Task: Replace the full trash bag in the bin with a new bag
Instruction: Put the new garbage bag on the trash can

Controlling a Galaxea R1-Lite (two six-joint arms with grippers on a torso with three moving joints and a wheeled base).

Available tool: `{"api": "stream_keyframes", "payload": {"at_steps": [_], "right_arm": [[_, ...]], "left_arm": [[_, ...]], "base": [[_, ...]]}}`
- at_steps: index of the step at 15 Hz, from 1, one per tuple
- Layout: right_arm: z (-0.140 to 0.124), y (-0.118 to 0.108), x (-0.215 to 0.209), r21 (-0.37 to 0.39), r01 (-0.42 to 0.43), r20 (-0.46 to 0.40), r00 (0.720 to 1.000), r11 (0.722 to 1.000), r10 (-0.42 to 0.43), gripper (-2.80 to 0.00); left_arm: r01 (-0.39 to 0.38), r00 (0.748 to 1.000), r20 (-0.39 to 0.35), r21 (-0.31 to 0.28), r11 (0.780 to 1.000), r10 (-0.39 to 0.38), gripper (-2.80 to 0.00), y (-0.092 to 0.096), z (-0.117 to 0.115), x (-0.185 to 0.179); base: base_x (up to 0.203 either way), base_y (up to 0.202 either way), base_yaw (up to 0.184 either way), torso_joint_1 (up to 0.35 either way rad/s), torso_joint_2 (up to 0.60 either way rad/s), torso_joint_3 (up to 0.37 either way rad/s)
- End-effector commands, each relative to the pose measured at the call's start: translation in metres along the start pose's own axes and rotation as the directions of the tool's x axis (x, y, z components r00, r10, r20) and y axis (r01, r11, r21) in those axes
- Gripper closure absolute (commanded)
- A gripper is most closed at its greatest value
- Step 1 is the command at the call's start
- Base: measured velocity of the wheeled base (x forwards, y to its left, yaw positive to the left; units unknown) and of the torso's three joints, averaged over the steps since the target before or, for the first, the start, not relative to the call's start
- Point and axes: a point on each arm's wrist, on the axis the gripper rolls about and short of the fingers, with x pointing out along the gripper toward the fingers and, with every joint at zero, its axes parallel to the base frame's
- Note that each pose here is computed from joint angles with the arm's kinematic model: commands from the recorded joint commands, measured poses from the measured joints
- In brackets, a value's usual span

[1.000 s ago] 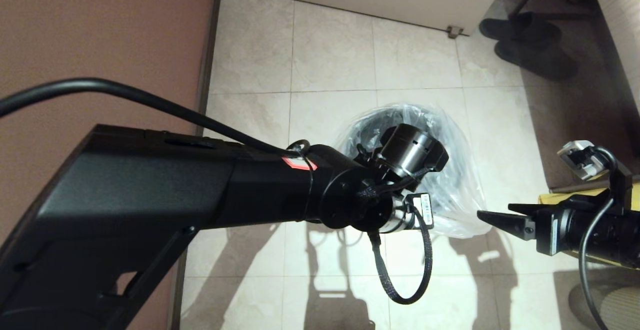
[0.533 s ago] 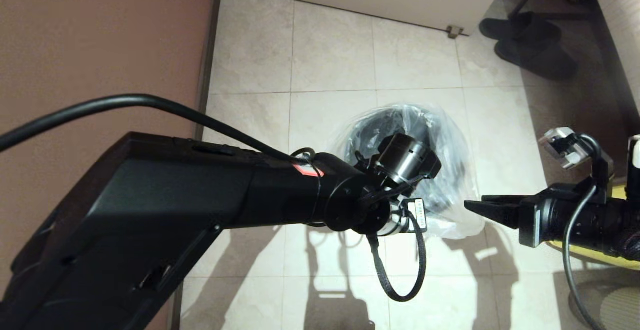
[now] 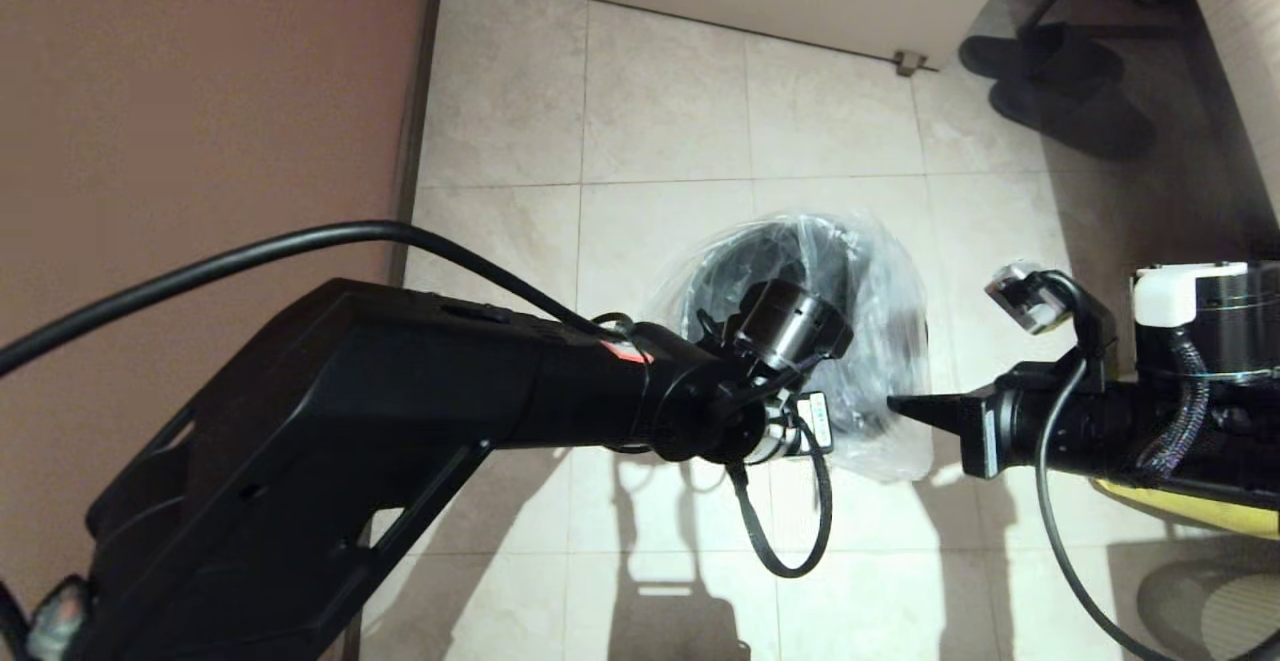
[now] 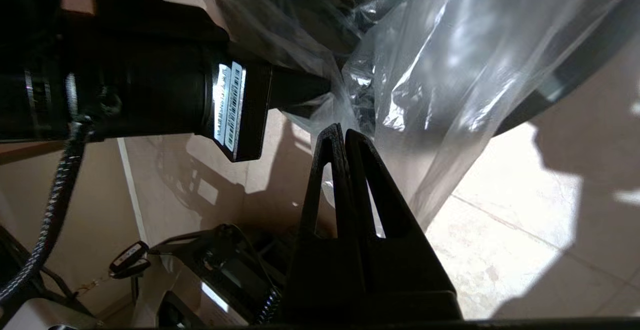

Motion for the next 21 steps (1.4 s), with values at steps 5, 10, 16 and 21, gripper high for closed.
{"api": "stream_keyframes", "payload": {"at_steps": [5, 10, 16, 21], "right_arm": [[-0.008, -0.008, 0.016, -0.101, 0.081, -0.042, 0.995, 0.992, -0.086, 0.00], [-0.008, -0.022, 0.012, -0.138, 0.157, -0.038, 0.986, 0.978, -0.164, 0.00], [-0.019, -0.038, 0.028, -0.148, 0.177, -0.096, 0.977, 0.973, -0.192, 0.00], [-0.023, -0.053, 0.041, -0.140, 0.200, -0.104, 0.971, 0.970, -0.216, 0.00]], "left_arm": [[0.030, 0.999, 0.028, -0.004, 1.000, -0.030, 0.00, -0.011, 0.005, -0.009], [0.041, 0.998, 0.040, -0.006, 0.999, -0.041, 0.00, -0.014, 0.007, -0.012], [0.015, 1.000, 0.027, -0.012, 1.000, -0.015, 0.00, -0.005, 0.006, -0.002], [0.012, 1.000, 0.020, -0.013, 1.000, -0.012, 0.00, -0.003, 0.005, 0.000]], "base": [[0.000, 0.000, 0.000, 0.000, 0.00, 0.000], [0.000, 0.000, 0.000, 0.000, 0.00, 0.000], [0.000, 0.000, 0.000, 0.000, 0.00, 0.000], [0.000, 0.000, 0.000, 0.000, 0.00, 0.000]]}}
